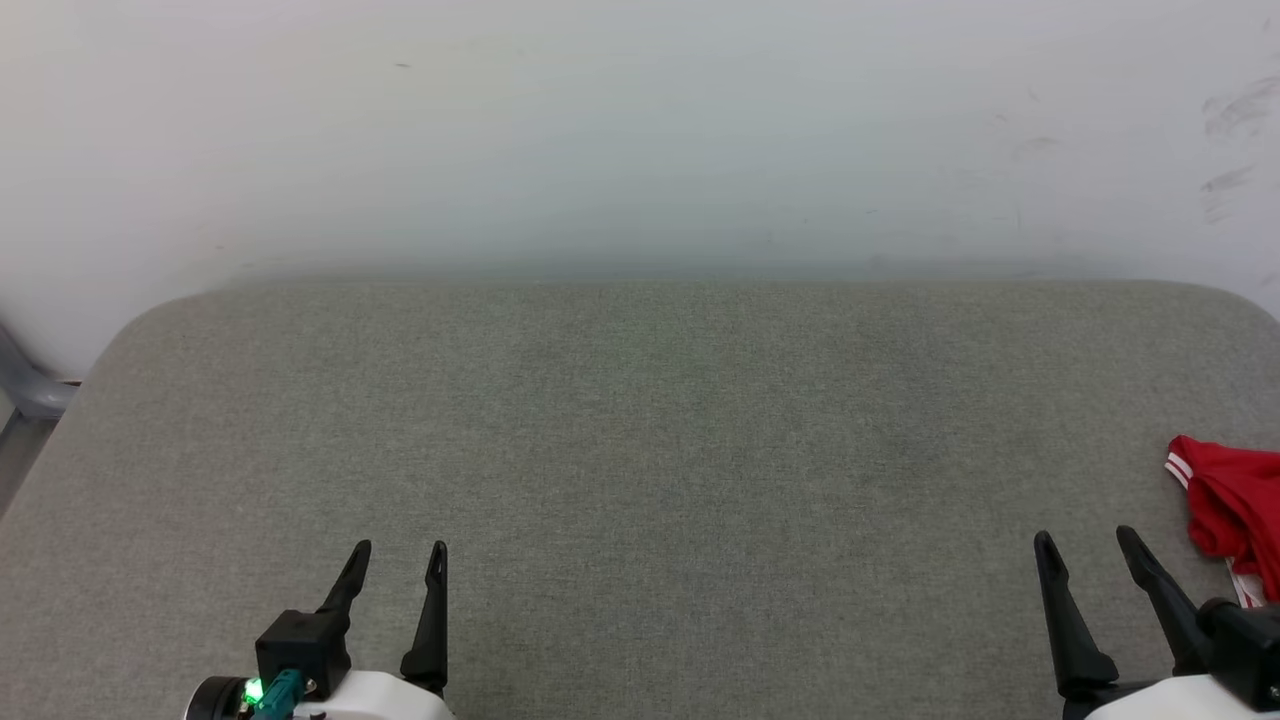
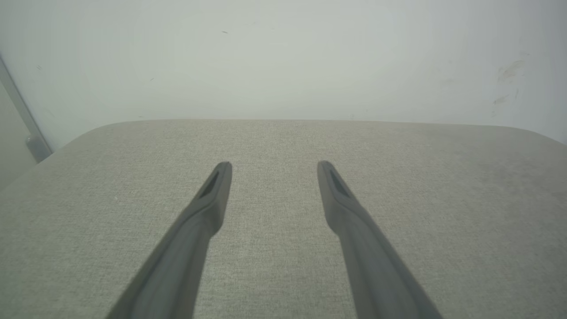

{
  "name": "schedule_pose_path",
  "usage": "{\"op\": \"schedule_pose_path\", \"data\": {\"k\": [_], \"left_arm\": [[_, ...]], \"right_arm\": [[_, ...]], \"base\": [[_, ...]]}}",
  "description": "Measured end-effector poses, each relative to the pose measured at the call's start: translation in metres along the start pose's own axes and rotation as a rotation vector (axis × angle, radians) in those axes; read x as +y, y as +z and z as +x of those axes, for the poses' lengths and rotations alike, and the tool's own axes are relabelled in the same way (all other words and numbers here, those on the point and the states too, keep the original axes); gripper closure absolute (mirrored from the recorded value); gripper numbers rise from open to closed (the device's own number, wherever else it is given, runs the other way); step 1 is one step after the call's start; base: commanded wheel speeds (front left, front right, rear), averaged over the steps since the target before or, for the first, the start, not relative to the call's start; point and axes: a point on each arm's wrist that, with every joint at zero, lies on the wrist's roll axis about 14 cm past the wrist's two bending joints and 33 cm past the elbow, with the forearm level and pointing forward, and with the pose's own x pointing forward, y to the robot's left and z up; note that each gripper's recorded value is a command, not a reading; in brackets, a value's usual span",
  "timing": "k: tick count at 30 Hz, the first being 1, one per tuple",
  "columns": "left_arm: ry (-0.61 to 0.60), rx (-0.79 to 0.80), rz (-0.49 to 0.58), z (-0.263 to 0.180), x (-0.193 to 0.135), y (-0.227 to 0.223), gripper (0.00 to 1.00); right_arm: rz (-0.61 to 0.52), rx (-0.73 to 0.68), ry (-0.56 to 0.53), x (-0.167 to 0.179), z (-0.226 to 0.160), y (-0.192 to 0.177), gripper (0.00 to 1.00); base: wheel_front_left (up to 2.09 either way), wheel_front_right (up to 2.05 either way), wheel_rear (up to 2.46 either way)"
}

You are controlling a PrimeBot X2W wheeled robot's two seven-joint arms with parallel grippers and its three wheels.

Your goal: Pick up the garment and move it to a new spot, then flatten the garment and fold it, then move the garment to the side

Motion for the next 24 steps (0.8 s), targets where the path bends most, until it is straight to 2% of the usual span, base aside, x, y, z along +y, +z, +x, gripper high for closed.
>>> {"op": "schedule_pose_path", "data": {"k": [9,10,13,24], "left_arm": [[-0.009,-0.001,0.004,0.002,0.0,0.001,0.0],[-0.008,0.007,0.003,0.001,0.0,-0.002,1.0],[0.004,0.061,-0.015,-0.006,0.001,-0.018,1.0],[0.07,0.103,-0.227,-0.003,0.011,-0.023,1.0]], "right_arm": [[0.006,0.008,0.002,0.001,0.001,-0.002,0.0],[0.006,0.017,0.001,0.001,0.0,-0.004,1.0],[0.018,0.052,-0.002,0.0,-0.002,-0.016,1.0],[0.243,0.066,0.0,0.001,0.003,-0.026,1.0]], "base": [[0.0,0.0,0.0],[0.0,0.0,0.0],[0.0,0.0,0.0],[0.0,0.0,0.0]]}}
